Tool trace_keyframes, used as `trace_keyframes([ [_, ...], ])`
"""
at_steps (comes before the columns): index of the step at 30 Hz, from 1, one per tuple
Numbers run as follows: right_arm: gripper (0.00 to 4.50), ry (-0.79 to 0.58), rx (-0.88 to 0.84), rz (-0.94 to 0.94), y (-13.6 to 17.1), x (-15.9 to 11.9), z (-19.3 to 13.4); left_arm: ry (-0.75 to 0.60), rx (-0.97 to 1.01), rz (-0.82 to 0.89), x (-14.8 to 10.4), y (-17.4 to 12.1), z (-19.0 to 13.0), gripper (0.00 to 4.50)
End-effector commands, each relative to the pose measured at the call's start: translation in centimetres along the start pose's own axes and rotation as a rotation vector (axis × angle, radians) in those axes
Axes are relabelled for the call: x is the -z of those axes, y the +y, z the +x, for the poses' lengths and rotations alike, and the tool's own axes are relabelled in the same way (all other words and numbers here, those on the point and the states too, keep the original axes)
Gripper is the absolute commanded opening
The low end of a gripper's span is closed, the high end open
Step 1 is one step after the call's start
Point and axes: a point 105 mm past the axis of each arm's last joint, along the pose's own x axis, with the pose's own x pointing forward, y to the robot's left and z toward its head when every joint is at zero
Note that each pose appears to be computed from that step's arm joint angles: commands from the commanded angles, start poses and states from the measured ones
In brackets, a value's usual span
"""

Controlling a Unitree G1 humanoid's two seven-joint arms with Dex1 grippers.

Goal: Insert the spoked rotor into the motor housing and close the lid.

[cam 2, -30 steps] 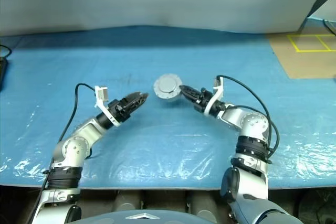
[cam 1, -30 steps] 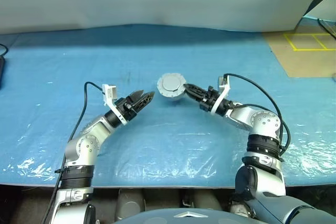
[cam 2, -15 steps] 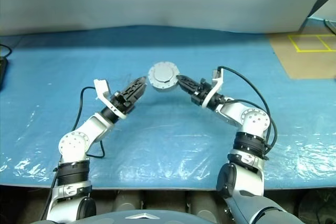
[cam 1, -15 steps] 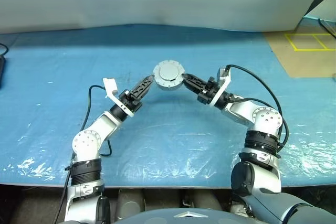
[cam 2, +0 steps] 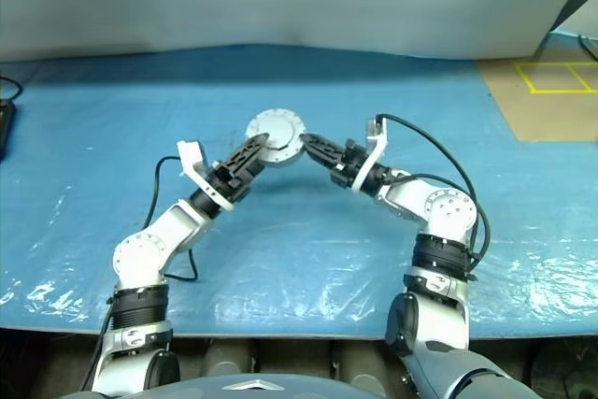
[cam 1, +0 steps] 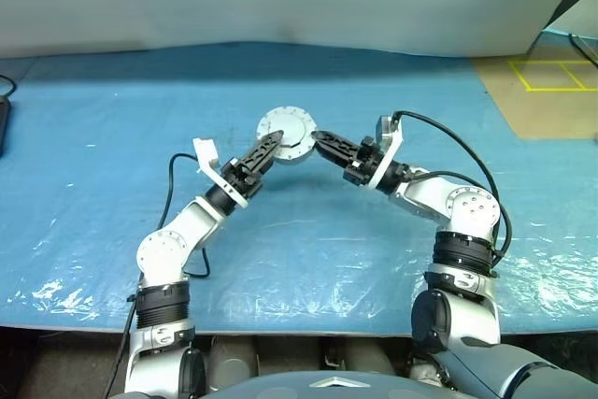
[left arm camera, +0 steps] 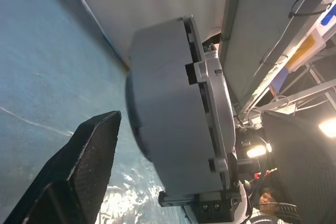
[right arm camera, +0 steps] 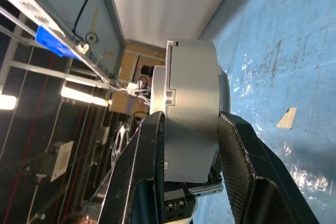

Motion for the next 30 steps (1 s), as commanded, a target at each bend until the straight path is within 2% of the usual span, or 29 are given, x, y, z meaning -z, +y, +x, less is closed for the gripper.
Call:
trace_keyframes([
  [1,1.11,0.008,-0.141,-0.052,3.0,0.0,0.1,0.009,0.069,0.021,0.0,-1.7,1.0,4.47],
  [9,1.11,0.006,-0.134,-0.059,2.9,0.1,0.1,0.03,0.087,0.039,0.2,-1.9,1.3,4.47],
  [12,1.11,-0.002,-0.13,-0.06,2.8,-0.1,0.2,0.008,0.082,0.042,-0.2,-1.7,1.2,3.9],
  [15,1.11,-0.007,-0.12,-0.06,2.6,-0.2,0.2,-0.015,0.079,0.037,-0.5,-1.6,1.2,2.84],
  [16,1.11,-0.009,-0.117,-0.06,2.5,-0.2,0.3,-0.021,0.078,0.035,-0.6,-1.6,1.2,2.64],
  [28,1.11,-0.016,-0.087,-0.118,2.0,-0.4,0.3,-0.05,-0.008,0.034,-0.7,-0.1,1.5,2.63],
  [30,1.83,-0.021,-0.087,-0.142,2.0,-0.4,0.2,-0.054,-0.012,0.039,-0.8,-0.1,1.5,2.63],
])
